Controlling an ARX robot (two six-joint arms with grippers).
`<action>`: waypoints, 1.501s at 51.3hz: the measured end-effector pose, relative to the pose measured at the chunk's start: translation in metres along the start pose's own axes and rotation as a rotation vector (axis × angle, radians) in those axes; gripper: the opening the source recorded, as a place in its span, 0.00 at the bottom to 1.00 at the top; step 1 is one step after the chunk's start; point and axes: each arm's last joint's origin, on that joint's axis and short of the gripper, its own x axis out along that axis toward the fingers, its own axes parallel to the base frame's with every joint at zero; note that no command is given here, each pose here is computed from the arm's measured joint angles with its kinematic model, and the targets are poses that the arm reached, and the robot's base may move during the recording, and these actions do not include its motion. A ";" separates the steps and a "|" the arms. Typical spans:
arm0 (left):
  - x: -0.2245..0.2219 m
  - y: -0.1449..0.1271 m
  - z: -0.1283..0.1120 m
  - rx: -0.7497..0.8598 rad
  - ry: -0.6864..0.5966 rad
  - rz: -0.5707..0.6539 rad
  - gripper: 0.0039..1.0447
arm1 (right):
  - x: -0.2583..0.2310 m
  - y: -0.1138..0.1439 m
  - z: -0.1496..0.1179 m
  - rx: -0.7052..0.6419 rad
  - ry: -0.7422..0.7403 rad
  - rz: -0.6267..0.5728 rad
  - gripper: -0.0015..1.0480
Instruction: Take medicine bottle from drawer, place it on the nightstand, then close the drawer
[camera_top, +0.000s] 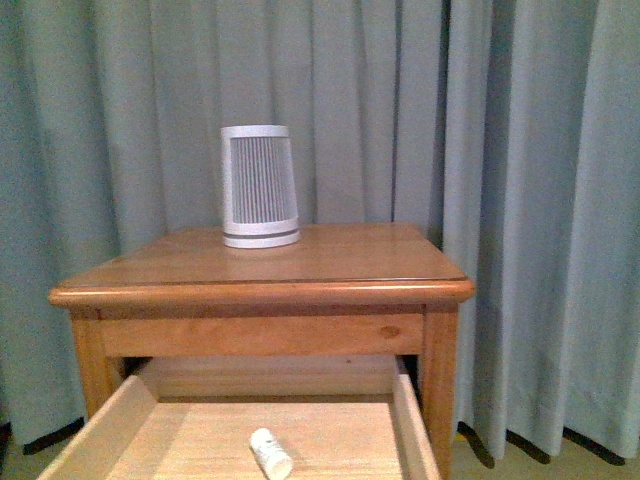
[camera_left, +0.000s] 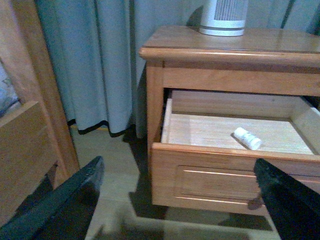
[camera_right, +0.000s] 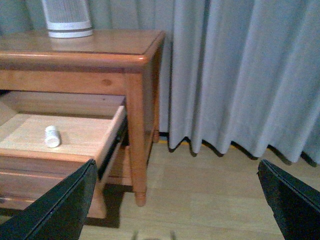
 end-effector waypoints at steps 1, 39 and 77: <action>0.000 0.000 0.000 -0.001 0.001 0.000 0.94 | 0.000 0.000 0.000 0.001 0.000 0.000 0.93; 0.000 0.000 0.000 0.000 -0.002 0.002 0.94 | 0.153 0.029 0.045 -0.056 0.412 -0.158 0.93; 0.000 0.000 0.000 0.000 -0.002 0.002 0.94 | 0.315 0.115 -0.042 -0.127 0.710 0.086 0.93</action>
